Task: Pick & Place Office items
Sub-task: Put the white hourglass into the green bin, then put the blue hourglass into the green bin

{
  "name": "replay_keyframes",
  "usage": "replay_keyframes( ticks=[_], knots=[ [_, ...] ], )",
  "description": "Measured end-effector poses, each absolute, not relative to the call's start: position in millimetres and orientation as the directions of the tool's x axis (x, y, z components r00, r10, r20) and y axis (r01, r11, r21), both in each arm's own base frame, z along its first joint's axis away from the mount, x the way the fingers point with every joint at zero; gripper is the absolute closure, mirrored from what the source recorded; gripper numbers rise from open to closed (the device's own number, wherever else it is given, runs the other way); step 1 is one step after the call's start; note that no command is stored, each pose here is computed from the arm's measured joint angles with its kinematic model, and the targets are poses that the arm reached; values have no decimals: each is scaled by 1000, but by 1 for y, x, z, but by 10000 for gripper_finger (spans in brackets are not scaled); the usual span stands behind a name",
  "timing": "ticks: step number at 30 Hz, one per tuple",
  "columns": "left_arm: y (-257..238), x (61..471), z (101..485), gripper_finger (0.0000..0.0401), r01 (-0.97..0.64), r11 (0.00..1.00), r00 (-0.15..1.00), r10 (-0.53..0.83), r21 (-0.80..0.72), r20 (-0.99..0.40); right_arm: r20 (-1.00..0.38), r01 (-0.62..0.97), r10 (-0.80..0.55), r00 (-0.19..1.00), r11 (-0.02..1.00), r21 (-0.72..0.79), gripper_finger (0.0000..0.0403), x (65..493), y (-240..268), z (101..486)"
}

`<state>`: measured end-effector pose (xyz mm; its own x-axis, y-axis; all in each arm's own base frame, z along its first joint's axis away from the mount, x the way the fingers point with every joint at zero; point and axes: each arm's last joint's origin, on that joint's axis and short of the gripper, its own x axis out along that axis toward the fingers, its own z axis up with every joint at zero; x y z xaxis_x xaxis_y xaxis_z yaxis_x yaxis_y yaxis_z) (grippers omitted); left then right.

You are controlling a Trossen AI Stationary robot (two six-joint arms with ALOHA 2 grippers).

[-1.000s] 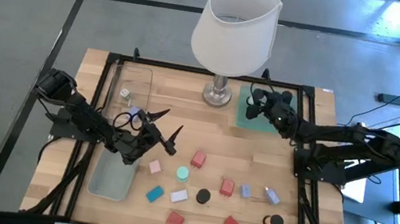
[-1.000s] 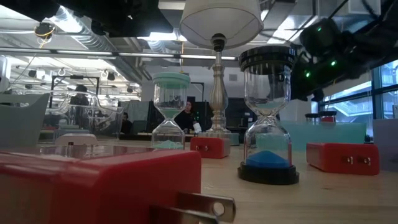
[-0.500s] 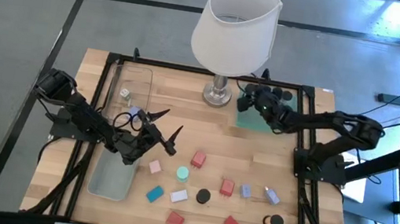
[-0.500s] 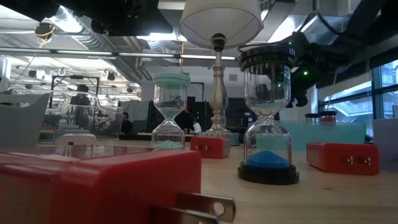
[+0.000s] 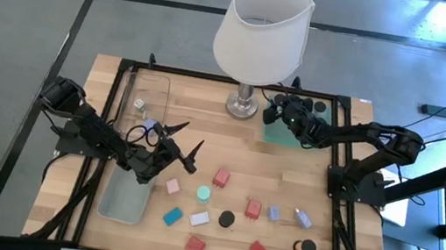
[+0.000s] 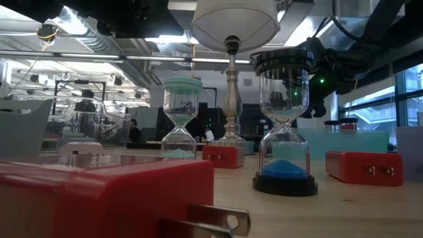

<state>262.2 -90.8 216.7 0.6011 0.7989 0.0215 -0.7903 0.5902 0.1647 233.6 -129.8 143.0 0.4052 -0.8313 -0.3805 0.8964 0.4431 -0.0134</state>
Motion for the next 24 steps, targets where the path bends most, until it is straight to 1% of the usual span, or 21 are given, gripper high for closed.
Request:
replay_keyframes(
  ticks=[5,10,13,15,17,19,21,22,23,24],
  knots=[
    [-91,262,217,61,-790,590,601,799,165,21,-369,909,-849,379,417,-26,62,233,-130,144],
    [-91,262,217,61,-790,590,601,799,166,21,-333,897,-844,419,443,6,43,233,-125,157],
    [-91,262,217,61,-792,587,598,801,166,21,-299,862,-817,493,506,35,40,232,-115,174],
    [-91,262,217,61,-794,584,595,803,166,21,-290,813,-767,572,577,77,40,231,-106,186],
    [-91,262,217,61,-795,583,594,804,165,20,-279,723,-672,686,675,150,40,228,-97,198],
    [-91,262,217,61,-795,584,594,804,165,21,-261,564,-509,820,794,225,40,228,-85,209],
    [-91,262,217,61,-795,585,595,803,163,21,-235,335,-272,933,895,293,42,230,-70,216],
    [-91,262,217,61,-795,586,596,803,159,21,-220,205,-138,966,926,318,43,230,-61,219],
    [-91,262,217,61,-796,586,596,803,153,21,-203,82,-13,979,939,335,45,232,-52,221],
    [-91,262,217,61,-796,587,596,803,148,21,-196,-14,85,977,941,338,47,233,-43,222]
  ],
)
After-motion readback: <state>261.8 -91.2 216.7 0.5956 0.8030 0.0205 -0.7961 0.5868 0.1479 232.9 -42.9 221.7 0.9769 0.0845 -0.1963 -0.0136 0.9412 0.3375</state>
